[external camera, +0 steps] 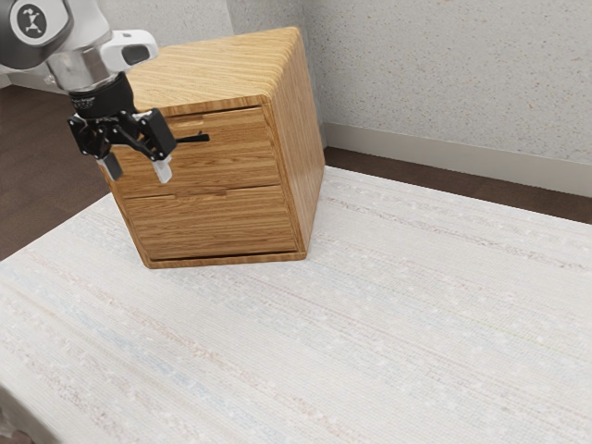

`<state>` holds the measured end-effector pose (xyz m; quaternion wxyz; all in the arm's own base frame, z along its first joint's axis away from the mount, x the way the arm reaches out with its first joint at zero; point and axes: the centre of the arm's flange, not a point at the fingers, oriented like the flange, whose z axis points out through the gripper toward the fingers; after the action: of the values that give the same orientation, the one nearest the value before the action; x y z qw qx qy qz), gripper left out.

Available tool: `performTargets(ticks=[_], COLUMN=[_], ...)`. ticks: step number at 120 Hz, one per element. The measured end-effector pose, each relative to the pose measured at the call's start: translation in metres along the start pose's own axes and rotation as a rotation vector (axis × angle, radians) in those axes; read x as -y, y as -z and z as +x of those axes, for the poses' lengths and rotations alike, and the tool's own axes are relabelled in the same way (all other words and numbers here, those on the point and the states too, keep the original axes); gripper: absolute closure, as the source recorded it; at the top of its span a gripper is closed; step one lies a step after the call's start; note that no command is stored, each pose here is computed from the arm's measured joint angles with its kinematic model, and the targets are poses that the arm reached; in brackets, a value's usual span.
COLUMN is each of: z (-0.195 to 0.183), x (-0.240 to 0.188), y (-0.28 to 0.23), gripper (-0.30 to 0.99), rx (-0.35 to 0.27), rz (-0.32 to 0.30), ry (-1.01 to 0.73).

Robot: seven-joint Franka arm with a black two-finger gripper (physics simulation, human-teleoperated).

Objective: Pull the drawer handle with one arm to open the drawer

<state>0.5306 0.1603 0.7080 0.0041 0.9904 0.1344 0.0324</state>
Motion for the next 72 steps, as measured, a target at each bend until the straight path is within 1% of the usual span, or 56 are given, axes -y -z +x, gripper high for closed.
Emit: performTargets(ticks=[16, 20, 22, 27, 32, 35, 39, 46, 62, 72], z=[0.0, -0.003, -0.007, -0.025, -0.045, -0.057, -0.067, -0.076, -0.085, -0.086], x=[0.001, 0.001, 0.001, 0.0, -0.004, -0.006, -0.009, -0.022, -0.075, -0.089], y=[0.0, 0.011, 0.024, 0.074, 0.114, 0.132, 0.145, 0.155, 0.157, 0.155], gripper=[0.0, 0.0, 0.0, 0.0, 0.0, 0.0, 0.0, 0.0, 0.0, 0.0], rx=[0.002, -0.019, -0.043, -0.141, -0.22, -0.253, -0.276, -0.289, -0.283, -0.274], rz=[-0.004, -0.003, 0.0, 0.014, 0.027, 0.035, 0.043, 0.045, 0.025, 0.018], ry=[0.001, 0.004, 0.006, 0.013, 0.018, 0.022, 0.024, 0.005, -0.103, -0.132])
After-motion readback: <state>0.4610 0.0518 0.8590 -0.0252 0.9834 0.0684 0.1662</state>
